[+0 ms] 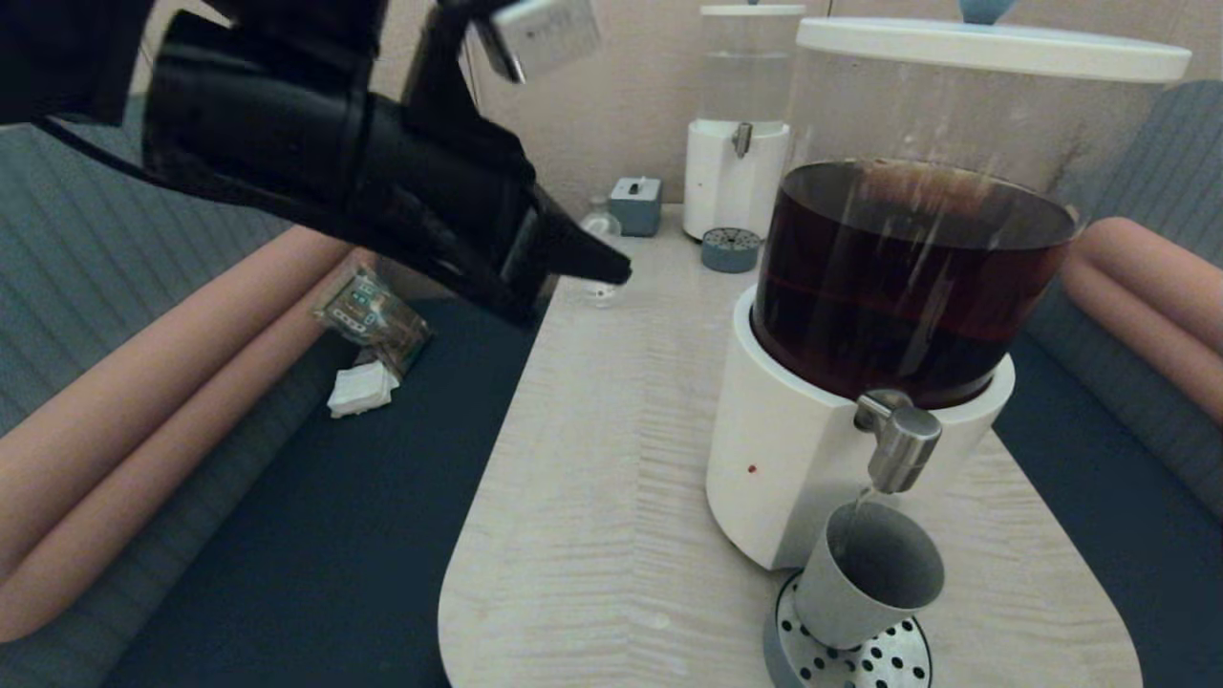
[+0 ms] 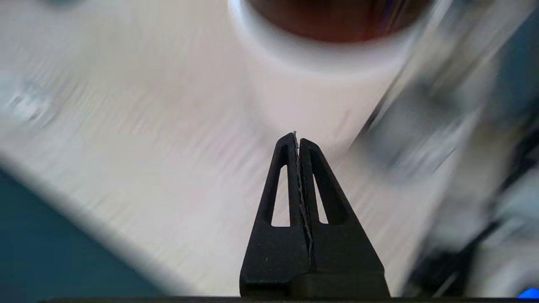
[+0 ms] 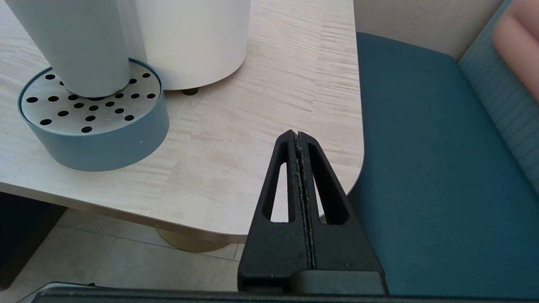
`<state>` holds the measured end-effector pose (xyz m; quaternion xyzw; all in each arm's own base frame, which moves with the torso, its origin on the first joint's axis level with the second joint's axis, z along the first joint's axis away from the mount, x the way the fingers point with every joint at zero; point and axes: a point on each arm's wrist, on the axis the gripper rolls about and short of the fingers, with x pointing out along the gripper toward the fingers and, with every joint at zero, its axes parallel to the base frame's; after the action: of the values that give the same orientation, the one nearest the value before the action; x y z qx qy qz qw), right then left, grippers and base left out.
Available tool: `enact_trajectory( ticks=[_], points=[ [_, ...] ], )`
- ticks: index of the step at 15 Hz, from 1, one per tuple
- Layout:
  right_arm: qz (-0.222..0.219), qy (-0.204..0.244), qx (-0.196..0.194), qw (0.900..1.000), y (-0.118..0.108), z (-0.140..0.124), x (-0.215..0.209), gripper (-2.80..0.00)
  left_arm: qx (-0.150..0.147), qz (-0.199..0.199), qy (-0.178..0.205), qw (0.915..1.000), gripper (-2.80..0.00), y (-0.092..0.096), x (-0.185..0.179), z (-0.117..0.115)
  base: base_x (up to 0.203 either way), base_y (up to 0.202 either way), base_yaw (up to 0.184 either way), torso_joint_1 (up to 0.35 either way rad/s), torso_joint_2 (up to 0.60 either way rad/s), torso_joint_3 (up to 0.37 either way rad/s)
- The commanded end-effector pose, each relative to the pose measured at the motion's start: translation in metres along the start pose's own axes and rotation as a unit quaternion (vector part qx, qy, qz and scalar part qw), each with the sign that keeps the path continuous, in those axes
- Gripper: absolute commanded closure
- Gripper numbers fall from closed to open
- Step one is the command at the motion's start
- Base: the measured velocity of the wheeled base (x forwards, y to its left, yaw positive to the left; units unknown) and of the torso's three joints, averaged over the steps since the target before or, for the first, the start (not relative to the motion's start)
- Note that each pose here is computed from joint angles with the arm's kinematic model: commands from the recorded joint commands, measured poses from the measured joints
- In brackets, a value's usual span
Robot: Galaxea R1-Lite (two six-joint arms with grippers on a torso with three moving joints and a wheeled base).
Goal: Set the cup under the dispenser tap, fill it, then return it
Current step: Turn off the faucet
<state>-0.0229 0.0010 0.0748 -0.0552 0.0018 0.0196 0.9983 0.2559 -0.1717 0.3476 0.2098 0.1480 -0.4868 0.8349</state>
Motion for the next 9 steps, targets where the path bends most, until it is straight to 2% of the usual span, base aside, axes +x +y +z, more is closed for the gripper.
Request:
enact_trajectory(
  ticks=[1, 3, 5, 9],
  points=[
    [0.002, 0.003, 0.000, 1.000, 0.000, -0.003, 0.001, 0.00, 0.057, 0.009, 0.052, 0.9970, 0.00, -0.008, 0.017, -0.006, 0.000, 0.000, 0.000, 0.000, 0.00, 0.000],
    [0.001, 0.003, -0.001, 1.000, 0.000, -0.003, 0.000, 0.00, 0.092, -0.003, 0.052, 0.9944, 0.00, -0.018, 0.019, -0.002, 0.000, 0.000, 0.000, 0.000, 0.00, 0.000],
    [0.001, 0.003, 0.000, 1.000, 0.000, -0.003, 0.001, 0.00, 0.115, -0.027, 0.045, 0.9920, 0.00, -0.035, 0.027, 0.005, 0.000, 0.000, 0.000, 0.000, 0.00, 0.000],
    [0.001, 0.003, 0.000, 1.000, 0.000, -0.003, 0.001, 0.00, 0.140, -0.083, 0.040, 0.9859, 0.00, -0.070, 0.046, 0.012, 0.000, 0.000, 0.000, 0.000, 0.00, 0.000]
  ],
)
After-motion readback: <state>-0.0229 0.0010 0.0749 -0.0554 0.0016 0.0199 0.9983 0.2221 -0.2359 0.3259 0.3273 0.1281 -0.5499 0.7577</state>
